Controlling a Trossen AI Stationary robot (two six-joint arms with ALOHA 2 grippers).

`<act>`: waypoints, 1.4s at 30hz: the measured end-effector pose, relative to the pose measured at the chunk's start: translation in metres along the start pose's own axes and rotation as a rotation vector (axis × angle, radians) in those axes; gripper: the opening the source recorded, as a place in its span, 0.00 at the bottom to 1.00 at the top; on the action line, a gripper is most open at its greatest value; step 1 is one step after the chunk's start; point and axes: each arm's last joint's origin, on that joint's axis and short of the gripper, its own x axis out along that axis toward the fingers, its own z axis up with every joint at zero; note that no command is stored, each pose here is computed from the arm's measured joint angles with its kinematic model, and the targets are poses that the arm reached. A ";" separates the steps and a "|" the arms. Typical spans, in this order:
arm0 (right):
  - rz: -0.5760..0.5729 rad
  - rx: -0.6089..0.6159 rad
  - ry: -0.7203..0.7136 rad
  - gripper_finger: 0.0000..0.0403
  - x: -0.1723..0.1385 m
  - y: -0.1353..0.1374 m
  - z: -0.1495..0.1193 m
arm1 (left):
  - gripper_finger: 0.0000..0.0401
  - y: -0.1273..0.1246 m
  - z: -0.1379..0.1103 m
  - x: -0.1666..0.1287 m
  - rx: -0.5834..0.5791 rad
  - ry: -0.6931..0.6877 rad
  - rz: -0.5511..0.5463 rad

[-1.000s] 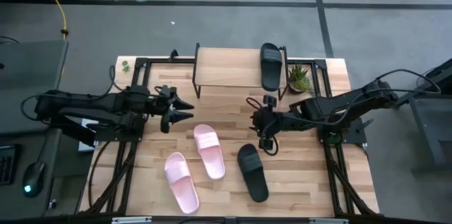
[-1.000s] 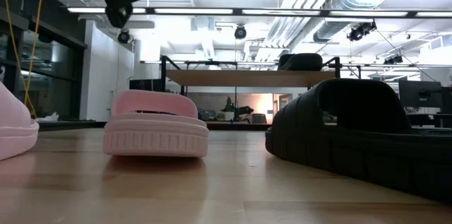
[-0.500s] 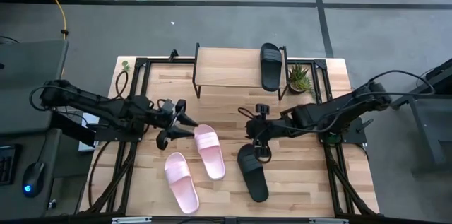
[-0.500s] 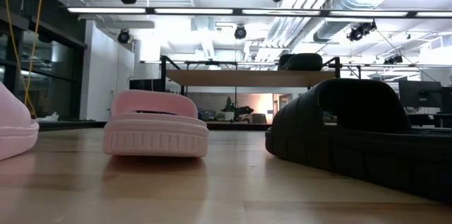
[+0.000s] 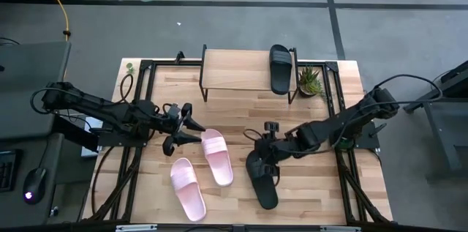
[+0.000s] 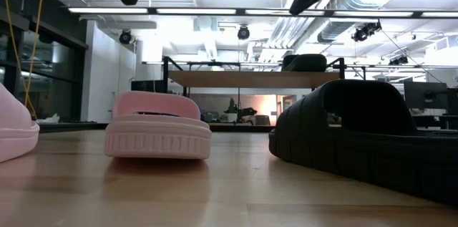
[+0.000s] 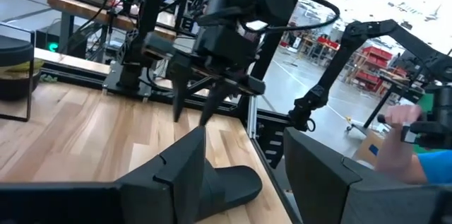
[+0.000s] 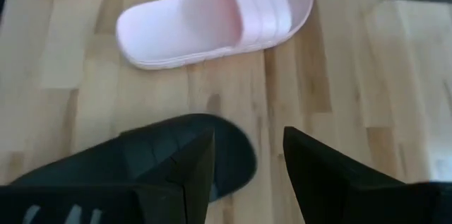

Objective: Pick and place slides into the shelf
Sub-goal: Put the black slipper on the shelf

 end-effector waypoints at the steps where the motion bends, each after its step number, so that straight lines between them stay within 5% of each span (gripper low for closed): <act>1: 0.004 0.010 0.005 0.40 -0.001 0.003 -0.001 | 0.44 0.000 0.000 0.000 0.000 -0.001 0.001; 18: -0.020 -0.123 -0.035 0.40 -0.012 0.048 -0.019 | 0.44 0.001 0.000 0.000 -0.008 -0.016 0.043; 42: 0.024 -0.175 0.091 0.40 0.023 0.084 -0.040 | 0.44 0.002 -0.001 0.000 -0.061 -0.002 0.046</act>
